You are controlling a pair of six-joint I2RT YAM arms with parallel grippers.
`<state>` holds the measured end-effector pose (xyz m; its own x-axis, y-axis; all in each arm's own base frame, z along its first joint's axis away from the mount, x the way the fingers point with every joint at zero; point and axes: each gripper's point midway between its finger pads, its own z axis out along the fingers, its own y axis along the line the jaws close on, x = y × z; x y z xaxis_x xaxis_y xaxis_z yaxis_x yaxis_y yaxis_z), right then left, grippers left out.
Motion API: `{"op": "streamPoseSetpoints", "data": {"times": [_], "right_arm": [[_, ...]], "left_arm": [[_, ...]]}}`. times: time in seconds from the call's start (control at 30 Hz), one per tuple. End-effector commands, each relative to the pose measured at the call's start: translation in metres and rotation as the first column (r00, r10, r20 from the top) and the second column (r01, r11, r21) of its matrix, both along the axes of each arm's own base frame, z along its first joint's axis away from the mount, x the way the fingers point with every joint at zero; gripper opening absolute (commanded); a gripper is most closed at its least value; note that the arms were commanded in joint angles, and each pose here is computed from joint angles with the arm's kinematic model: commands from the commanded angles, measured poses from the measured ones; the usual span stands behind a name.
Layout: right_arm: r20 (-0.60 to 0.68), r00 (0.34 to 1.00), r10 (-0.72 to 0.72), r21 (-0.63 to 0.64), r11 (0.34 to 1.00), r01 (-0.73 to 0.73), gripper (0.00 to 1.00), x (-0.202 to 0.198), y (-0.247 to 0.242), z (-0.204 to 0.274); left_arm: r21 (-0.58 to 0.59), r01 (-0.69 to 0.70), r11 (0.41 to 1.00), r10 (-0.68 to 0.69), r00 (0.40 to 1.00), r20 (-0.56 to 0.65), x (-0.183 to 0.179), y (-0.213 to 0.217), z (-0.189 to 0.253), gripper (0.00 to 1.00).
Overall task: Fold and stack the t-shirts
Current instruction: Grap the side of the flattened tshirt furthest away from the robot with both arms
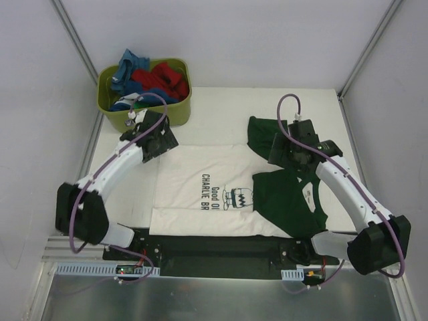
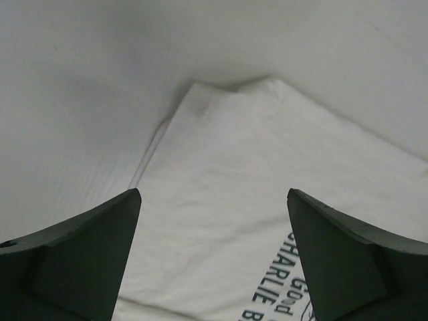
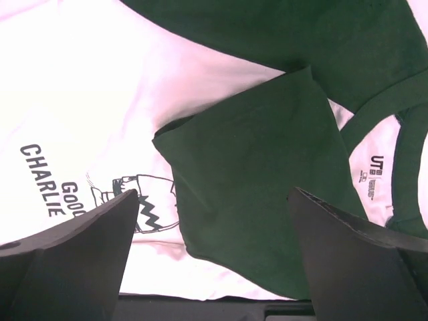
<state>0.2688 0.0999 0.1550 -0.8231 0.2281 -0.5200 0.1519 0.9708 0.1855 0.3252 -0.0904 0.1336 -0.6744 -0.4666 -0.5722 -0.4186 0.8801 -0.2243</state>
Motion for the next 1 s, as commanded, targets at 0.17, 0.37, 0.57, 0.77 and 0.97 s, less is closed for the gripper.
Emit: {"op": "streamPoseSetpoints", "data": {"times": [0.17,0.37,0.57,0.77,0.97], "right_arm": [[-0.003,0.998,0.059,-0.049,0.997,-0.059,0.97,0.009,-0.003,-0.008],[-0.007,0.998,0.066,-0.066,0.996,-0.066,0.97,0.005,-0.008,-0.012],[-0.01,0.998,0.059,-0.082,0.995,-0.059,0.97,0.001,-0.012,-0.015],[-0.003,0.998,0.057,-0.089,0.994,-0.057,0.97,0.002,-0.014,-0.015],[0.0,0.998,0.056,-0.093,0.994,-0.056,0.97,0.001,-0.015,-0.015]], "left_arm": [[0.103,0.018,0.995,-0.005,0.992,-0.129,0.094,0.014,-0.045,0.73],[0.129,-0.009,0.992,0.03,0.987,-0.157,0.116,0.014,-0.069,0.71],[0.111,-0.035,0.993,0.06,0.972,-0.228,0.095,0.014,-0.095,0.63],[0.167,-0.045,0.985,0.086,0.965,-0.246,0.064,0.013,-0.102,0.59],[0.178,-0.037,0.983,0.079,0.968,-0.237,0.064,0.006,-0.101,0.56]]}}
